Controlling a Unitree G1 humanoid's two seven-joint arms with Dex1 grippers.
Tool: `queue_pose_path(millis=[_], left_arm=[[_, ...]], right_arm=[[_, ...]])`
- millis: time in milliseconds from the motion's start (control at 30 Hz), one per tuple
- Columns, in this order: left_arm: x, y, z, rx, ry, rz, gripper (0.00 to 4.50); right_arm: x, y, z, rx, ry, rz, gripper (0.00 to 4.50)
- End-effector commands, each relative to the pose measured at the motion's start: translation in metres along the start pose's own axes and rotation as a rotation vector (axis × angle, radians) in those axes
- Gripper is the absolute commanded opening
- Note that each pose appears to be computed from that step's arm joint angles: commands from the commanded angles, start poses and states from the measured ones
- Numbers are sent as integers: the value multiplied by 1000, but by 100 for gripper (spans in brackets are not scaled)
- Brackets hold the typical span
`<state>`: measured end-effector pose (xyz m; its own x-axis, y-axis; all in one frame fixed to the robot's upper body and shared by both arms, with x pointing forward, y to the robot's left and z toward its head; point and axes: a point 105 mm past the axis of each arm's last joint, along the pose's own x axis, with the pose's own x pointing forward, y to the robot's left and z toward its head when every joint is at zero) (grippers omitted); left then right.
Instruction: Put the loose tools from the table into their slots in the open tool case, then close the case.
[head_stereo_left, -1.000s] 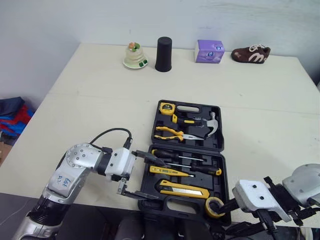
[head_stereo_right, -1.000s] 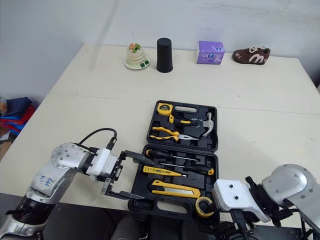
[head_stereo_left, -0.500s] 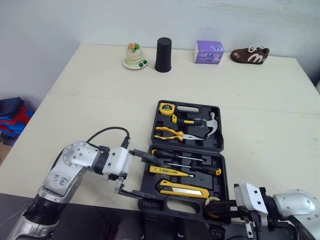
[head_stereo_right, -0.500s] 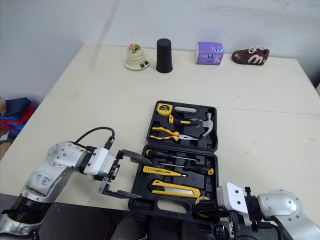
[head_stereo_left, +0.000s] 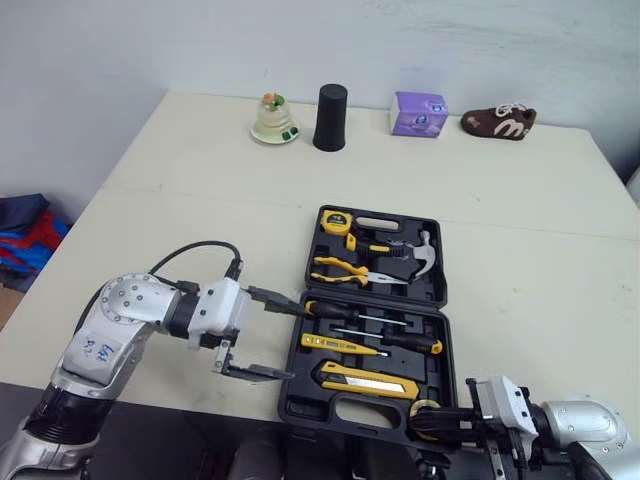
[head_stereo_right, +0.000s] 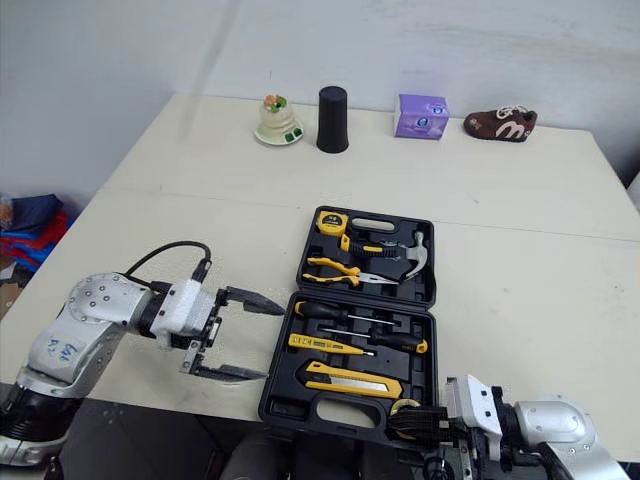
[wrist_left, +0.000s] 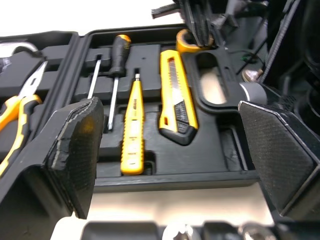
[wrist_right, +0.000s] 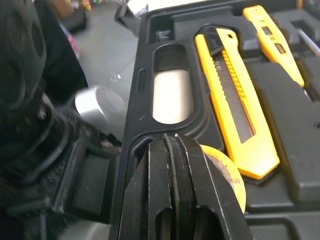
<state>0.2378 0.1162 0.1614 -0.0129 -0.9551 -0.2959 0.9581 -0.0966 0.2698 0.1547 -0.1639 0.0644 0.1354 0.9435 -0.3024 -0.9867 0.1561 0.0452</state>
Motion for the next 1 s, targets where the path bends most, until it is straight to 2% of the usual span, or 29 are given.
queue_pose_path(millis=[33,100,200,233,300,400,467,567,667,833,1000], left_arm=[[-12,25,2,-42,-16,164,450],[-22,43,-11,-95,57,275,450],[-30,55,-24,-119,125,335,450],[-32,60,-28,-132,131,364,424],[-31,69,-43,-172,178,415,367],[-25,79,-62,-226,229,454,238],[-18,80,-69,-247,236,433,140],[-8,85,-72,-246,239,418,3],[2,85,-77,-230,271,381,3],[20,85,-74,-229,246,344,3],[32,82,-72,-231,216,330,3]], right_arm=[[-12,-5,18,65,-2,-84,3],[-23,-4,43,31,-18,-145,3],[-42,-12,60,17,-5,-273,3],[-49,-17,61,17,7,-320,1],[-67,-33,55,9,56,-432,0],[-86,-51,37,47,166,-527,0],[-96,-67,29,71,177,-609,0],[-93,-79,16,39,258,-614,0],[-82,-91,12,3,267,-610,0],[-64,-113,16,-62,260,-610,0],[-49,-121,29,-81,198,-571,0]])
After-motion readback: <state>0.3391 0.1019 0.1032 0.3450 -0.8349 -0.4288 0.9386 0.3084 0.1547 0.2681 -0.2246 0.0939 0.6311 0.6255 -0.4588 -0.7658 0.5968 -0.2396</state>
